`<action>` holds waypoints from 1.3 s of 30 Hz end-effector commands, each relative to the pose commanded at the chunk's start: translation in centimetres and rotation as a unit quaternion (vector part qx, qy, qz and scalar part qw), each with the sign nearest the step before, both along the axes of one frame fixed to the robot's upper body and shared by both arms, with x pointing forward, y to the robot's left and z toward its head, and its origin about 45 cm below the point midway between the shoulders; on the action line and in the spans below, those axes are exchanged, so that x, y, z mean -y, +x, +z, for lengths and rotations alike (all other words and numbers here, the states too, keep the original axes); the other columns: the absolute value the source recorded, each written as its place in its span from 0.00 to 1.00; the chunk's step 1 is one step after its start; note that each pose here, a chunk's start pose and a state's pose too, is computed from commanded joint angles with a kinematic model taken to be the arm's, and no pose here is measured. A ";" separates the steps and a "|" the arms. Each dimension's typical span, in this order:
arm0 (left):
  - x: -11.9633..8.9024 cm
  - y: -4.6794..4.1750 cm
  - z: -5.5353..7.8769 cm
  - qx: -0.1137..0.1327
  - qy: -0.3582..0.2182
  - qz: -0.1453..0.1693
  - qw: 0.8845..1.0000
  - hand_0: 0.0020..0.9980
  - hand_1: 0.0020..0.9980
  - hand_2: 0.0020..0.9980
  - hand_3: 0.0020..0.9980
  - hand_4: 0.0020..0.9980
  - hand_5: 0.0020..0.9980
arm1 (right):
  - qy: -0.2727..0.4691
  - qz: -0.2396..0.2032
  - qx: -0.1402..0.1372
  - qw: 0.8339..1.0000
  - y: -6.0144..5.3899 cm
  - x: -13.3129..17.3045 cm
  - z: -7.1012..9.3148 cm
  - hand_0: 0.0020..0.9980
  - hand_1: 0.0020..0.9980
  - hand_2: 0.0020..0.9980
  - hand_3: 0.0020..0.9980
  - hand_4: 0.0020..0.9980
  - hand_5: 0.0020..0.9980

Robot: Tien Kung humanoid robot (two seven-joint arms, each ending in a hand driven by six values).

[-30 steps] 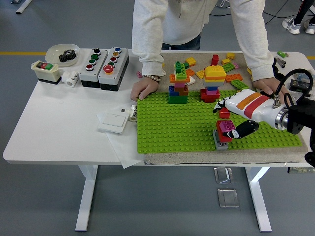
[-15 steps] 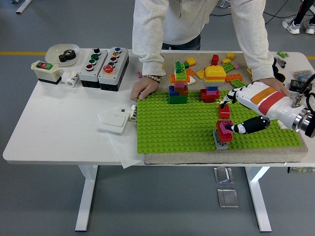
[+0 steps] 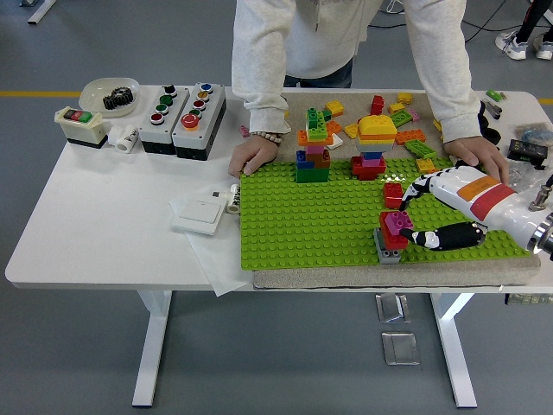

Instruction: Pick up the brick,pile it on top of brick,press brick,pick up the brick,pile it on top of brick,press brick

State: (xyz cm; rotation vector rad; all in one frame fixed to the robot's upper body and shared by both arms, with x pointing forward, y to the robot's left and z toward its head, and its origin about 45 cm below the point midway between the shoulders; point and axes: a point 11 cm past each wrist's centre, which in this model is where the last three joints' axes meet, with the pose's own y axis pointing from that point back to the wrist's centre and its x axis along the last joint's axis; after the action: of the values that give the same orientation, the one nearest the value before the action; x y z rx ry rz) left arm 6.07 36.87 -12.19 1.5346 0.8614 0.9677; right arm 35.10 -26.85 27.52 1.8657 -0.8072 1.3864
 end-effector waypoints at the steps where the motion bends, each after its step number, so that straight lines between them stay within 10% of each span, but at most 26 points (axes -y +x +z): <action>1: 0.0 0.01 0.0 0.000 0.000 0.000 1.000 0.81 0.72 0.60 0.54 0.53 0.55 | 0.000 0.000 -0.001 1.000 0.0 0.0 -0.1 0.68 0.65 0.71 0.56 0.73 0.51; 39: 0.0 0.24 0.0 0.002 0.001 0.001 1.000 0.81 0.71 0.60 0.54 0.53 0.55 | -0.039 0.000 -0.011 0.999 -0.1 -0.2 -2.4 0.71 0.68 0.76 0.64 0.72 0.48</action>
State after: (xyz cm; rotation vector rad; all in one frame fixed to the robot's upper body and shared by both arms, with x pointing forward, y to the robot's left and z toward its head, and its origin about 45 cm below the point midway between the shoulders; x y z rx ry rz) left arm 6.31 36.91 -12.14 1.5321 0.8597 0.9740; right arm 35.02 -26.65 25.08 1.8185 -0.7308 1.3757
